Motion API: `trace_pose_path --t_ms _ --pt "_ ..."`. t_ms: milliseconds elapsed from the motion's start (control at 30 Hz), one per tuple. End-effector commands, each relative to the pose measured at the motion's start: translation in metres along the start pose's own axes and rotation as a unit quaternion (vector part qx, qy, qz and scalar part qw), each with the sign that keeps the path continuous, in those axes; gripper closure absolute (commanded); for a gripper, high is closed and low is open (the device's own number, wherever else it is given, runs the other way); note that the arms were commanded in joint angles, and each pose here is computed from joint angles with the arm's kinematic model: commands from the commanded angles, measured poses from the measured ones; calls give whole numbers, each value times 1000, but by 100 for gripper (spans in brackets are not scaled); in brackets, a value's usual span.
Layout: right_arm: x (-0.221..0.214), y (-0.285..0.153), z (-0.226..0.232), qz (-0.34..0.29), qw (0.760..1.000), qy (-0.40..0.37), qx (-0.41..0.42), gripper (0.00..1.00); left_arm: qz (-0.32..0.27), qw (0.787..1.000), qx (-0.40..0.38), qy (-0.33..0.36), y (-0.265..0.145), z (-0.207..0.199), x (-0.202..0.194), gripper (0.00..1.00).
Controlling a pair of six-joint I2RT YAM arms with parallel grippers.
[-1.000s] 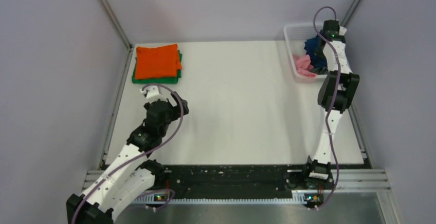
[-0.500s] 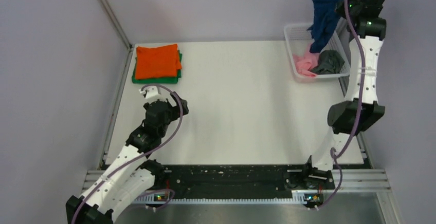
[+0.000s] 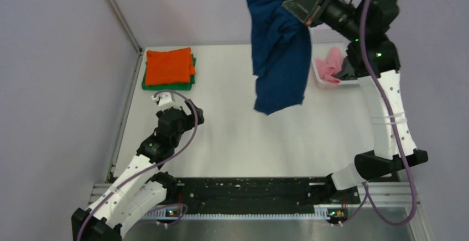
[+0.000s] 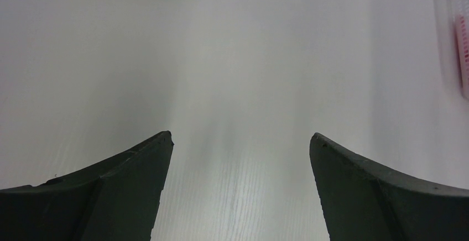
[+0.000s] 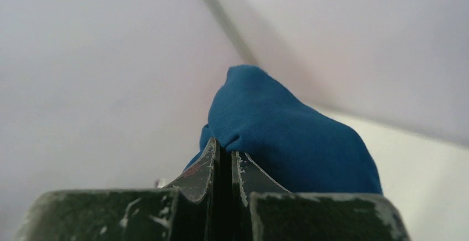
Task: Fold and stack the t-shirts
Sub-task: Move the tshirt to the center of the board, then flatten out the tshirt
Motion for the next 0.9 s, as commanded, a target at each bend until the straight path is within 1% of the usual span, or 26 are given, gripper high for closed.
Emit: trace_pose_path --t_ms 0,67,100,167,200,233,267,300,333,367,400,433,467,533,567,600,633,700,767,867 --pt "-77 8 8 103 990 77 50 100 -43 999 3 -29 -9 -1 26 1" --pt "-119 0 -15 135 984 111 31 100 -51 998 12 -35 -14 3 28 1" --pt "-137 -8 -29 137 983 124 19 100 -56 998 17 -37 -16 5 30 1" --pt "-179 -26 -77 137 979 140 -51 99 -65 996 33 -43 -19 11 32 1" --pt "-198 -38 -113 125 976 133 -120 91 -67 996 38 -46 -21 13 32 1" --pt "-219 -55 -146 125 965 126 -191 76 -67 996 42 -48 -23 15 32 1" --pt "-232 -74 -173 117 952 113 -259 56 -64 996 45 -50 -25 16 32 1" --pt "-241 -92 -197 108 935 98 -322 39 -53 996 46 -52 -27 16 30 1" --pt "-245 -108 -214 96 919 78 -373 30 -40 997 44 -54 -29 15 27 1" --pt "-246 -121 -223 89 908 61 -404 23 -23 997 39 -55 -31 14 22 1" --pt "-243 -130 -226 80 903 48 -418 12 -1 998 32 -57 -32 12 15 1" --pt "-239 -136 -224 71 903 39 -422 5 22 997 28 -62 -32 11 5 1" --pt "-234 -139 -219 61 906 32 -417 2 45 996 16 -70 -32 7 -5 1" --pt "-225 -143 -208 52 918 14 -394 1 91 992 -30 -81 -29 -6 -26 1" --pt "-225 -142 -203 61 925 3 -375 1 112 988 -64 -84 -27 -16 -37 1" --pt "-227 -140 -196 82 935 -17 -346 1 135 983 -91 -87 -25 -23 -49 1" --pt "-232 -137 -191 105 942 -26 -318 1 158 973 -140 -91 -27 -37 -57 1" --pt "-250 -130 -181 160 952 -29 -259 1 173 961 -197 -87 -26 -54 -66 3" --pt "-266 -127 -180 197 950 -36 -239 1 185 952 -234 -73 -25 -66 -74 3" --pt "-282 -121 -190 222 940 -47 -254 1 207 949 -231 -54 -14 -70 -88 3"
Point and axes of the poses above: each gripper's point midway between its finger pads, its own y axis out along the fingers, its own z axis along the line the jaws close on, x = y × z, the point moved 4 cm from there along -y, back along the fingers, and after that the axes turned 14 degrees about y, right-handed, at the moved point
